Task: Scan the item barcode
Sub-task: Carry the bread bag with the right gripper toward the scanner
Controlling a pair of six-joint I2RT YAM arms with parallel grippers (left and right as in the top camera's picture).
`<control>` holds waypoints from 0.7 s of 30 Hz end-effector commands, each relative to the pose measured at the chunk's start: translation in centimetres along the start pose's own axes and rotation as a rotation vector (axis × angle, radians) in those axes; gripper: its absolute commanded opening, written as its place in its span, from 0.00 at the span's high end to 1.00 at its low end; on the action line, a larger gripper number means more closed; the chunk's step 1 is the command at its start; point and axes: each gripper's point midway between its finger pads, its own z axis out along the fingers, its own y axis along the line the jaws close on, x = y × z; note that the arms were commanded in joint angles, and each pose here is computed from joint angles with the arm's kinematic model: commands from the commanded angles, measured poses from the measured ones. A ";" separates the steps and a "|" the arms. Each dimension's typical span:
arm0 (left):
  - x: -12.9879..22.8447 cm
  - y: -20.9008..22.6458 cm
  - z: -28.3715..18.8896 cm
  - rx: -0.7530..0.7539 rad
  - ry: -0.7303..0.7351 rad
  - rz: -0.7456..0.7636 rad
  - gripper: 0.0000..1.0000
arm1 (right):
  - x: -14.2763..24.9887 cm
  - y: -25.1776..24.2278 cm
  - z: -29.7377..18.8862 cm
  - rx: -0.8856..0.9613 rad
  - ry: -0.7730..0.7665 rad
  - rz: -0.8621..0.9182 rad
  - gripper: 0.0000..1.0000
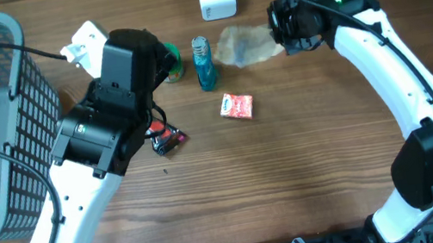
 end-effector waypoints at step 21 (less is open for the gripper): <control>1.7 0.8 1.8 -0.077 0.039 -0.060 0.00 | 2.4 2.8 4.3 -0.032 0.839 0.320 0.95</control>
